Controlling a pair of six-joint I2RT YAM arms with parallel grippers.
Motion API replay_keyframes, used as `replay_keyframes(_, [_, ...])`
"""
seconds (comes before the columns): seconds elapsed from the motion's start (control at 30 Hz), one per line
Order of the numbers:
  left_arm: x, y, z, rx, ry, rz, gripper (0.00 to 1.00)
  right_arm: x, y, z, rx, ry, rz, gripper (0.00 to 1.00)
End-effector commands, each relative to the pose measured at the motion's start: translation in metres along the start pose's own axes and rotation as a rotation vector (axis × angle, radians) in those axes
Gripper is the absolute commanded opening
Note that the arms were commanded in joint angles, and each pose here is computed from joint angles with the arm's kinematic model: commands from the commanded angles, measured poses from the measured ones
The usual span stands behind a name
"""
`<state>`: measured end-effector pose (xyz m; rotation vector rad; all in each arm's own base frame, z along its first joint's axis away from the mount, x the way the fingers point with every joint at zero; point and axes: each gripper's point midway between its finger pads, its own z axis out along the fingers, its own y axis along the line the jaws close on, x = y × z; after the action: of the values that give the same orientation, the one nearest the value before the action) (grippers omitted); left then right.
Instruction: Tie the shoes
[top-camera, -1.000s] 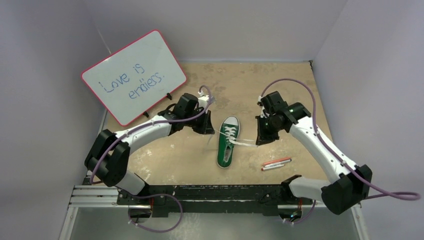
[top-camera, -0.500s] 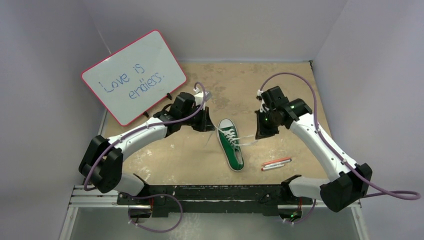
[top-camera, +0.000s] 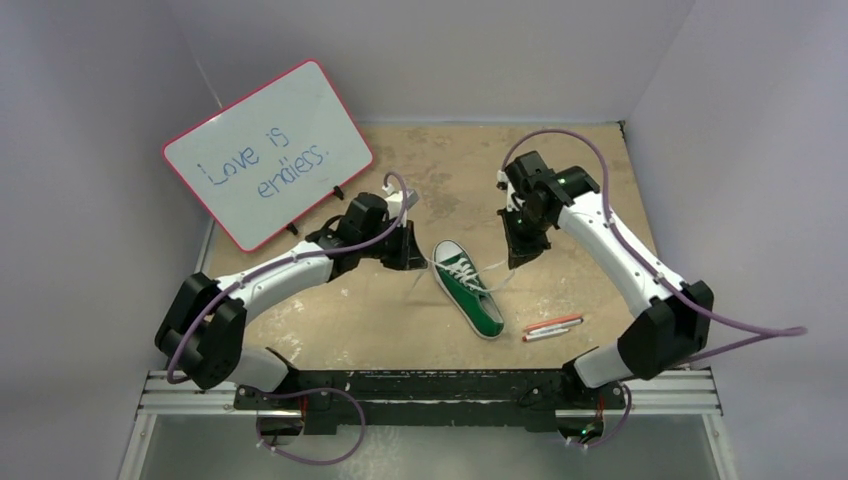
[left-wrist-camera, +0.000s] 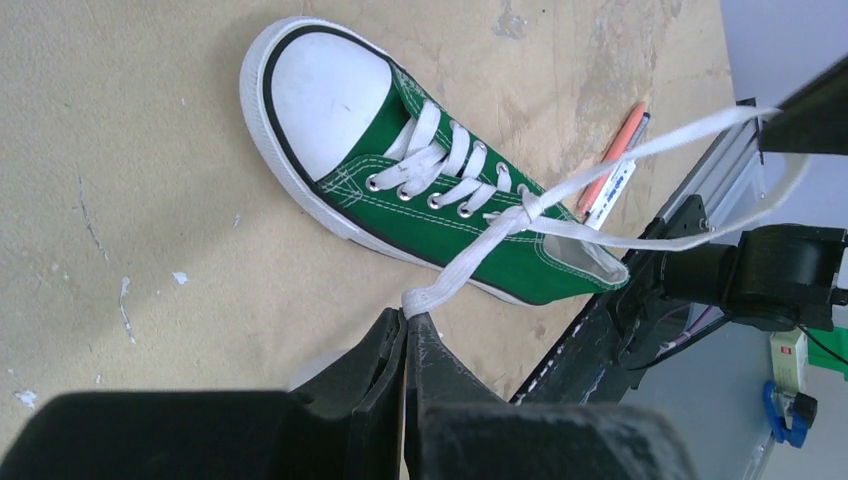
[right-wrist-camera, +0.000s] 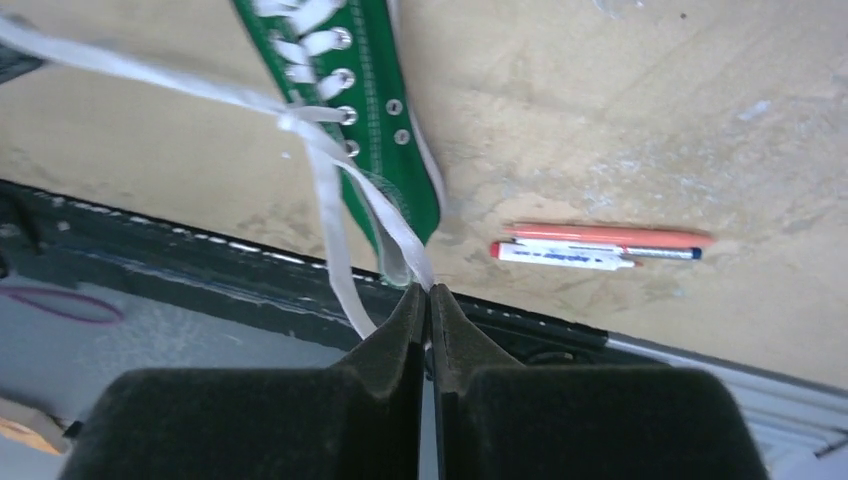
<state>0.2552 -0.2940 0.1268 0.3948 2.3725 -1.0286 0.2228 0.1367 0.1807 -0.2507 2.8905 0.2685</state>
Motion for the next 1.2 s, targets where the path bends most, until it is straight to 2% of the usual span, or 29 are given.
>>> replay_keyframes(0.0, [-0.002,-0.004,-0.01,0.01,-0.042,-0.022,0.0,0.009,-0.03,0.004,0.17,0.034,0.025,0.1])
replay_keyframes(0.1, [0.006,-0.002,-0.012,0.014,-0.034,-0.036,0.0,-0.022,-0.047,0.011,0.261,-0.158,0.048,0.19])
replay_keyframes(0.2, [0.009,-0.002,-0.013,0.015,-0.031,-0.041,0.0,-0.048,-0.065,0.017,0.34,-0.343,0.044,0.22])
replay_keyframes(0.27, [0.009,-0.002,-0.014,0.017,-0.031,-0.039,0.0,-0.06,-0.076,0.021,0.396,-0.427,0.036,0.17])
replay_keyframes(0.37, [0.011,-0.002,-0.014,0.018,-0.028,-0.04,0.0,-0.072,-0.073,0.037,0.363,-0.486,-0.023,0.04])
replay_keyframes(0.43, [0.012,-0.002,-0.013,0.022,-0.023,-0.039,0.0,-0.071,-0.067,0.045,0.323,-0.442,-0.042,0.08])
replay_keyframes(0.53, [0.013,-0.005,-0.012,0.041,-0.016,-0.031,0.0,-0.032,-0.07,0.054,0.265,-0.192,0.125,0.37])
replay_keyframes(0.6, [0.013,-0.004,-0.009,0.047,-0.005,-0.018,0.0,0.01,-0.062,0.063,0.158,0.002,0.246,0.47])
replay_keyframes(0.63, [0.014,-0.004,-0.007,0.049,0.005,-0.012,0.0,0.025,-0.052,0.068,0.093,0.048,0.281,0.5])
replay_keyframes(0.73, [0.018,-0.003,-0.001,0.061,0.037,-0.003,0.0,0.042,-0.026,0.087,-0.087,0.071,0.356,0.61])
replay_keyframes(0.8, [0.019,-0.003,0.001,0.068,0.058,0.004,0.0,0.06,-0.021,0.104,-0.131,0.158,0.419,0.61])
replay_keyframes(0.9, [0.022,-0.003,0.003,0.07,0.086,0.008,0.0,0.07,-0.005,0.121,-0.227,0.233,0.496,0.57])
replay_keyframes(1.03, [0.026,-0.005,0.002,0.083,0.118,0.006,0.0,0.057,0.007,0.143,-0.298,0.183,0.636,0.5])
replay_keyframes(1.17, [0.025,-0.006,0.0,0.082,0.134,0.022,0.0,0.061,0.004,0.148,-0.259,0.203,0.719,0.47])
